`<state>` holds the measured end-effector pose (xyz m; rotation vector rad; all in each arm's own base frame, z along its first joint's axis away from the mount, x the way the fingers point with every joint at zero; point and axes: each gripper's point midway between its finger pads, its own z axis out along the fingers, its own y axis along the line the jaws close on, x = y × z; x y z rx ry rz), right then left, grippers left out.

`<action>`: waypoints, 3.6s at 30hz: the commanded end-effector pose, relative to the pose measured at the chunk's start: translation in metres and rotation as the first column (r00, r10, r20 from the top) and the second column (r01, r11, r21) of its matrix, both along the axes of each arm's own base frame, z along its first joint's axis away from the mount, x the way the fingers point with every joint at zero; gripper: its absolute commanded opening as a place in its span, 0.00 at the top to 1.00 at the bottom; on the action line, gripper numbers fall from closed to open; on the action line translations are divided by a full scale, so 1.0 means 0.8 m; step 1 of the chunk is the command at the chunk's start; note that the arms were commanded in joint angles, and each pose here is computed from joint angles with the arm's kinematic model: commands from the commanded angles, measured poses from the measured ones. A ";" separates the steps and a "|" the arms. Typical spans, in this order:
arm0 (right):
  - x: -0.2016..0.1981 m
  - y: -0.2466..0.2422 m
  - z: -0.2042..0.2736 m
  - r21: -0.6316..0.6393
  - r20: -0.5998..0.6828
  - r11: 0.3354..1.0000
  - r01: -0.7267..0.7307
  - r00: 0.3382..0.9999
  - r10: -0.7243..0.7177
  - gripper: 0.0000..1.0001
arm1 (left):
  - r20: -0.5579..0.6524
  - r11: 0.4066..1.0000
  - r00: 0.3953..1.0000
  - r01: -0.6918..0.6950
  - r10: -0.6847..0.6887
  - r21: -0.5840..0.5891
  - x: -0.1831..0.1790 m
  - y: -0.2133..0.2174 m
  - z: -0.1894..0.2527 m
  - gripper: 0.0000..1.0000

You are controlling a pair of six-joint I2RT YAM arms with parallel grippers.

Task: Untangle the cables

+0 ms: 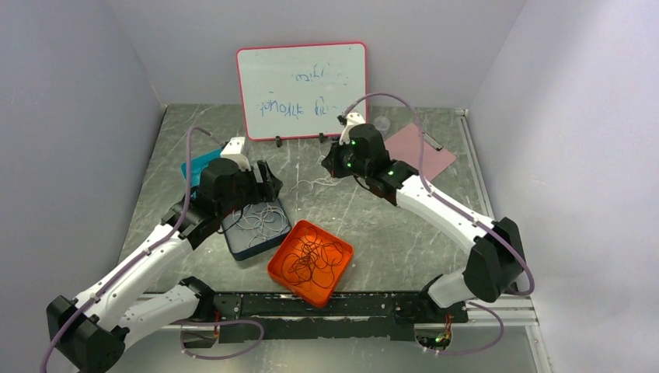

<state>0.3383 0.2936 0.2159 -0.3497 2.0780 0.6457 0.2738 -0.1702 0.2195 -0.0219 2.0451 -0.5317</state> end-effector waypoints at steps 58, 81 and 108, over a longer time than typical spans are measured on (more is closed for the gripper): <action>-0.067 -0.007 0.218 0.384 0.214 0.898 -0.215 0.967 0.140 1.00 | 0.407 0.682 0.784 0.613 -0.468 -0.398 0.050 -0.232 0.065 0.12; -0.106 -0.040 0.332 0.431 0.410 0.858 -0.279 0.908 0.089 1.00 | 0.139 0.734 0.825 0.554 -0.548 -0.394 0.061 -0.269 -0.084 0.48; -0.091 -0.067 0.327 0.335 0.458 0.925 -0.180 0.889 0.007 1.00 | 0.100 0.979 0.979 0.184 -0.176 -0.085 0.111 -0.095 -0.022 0.50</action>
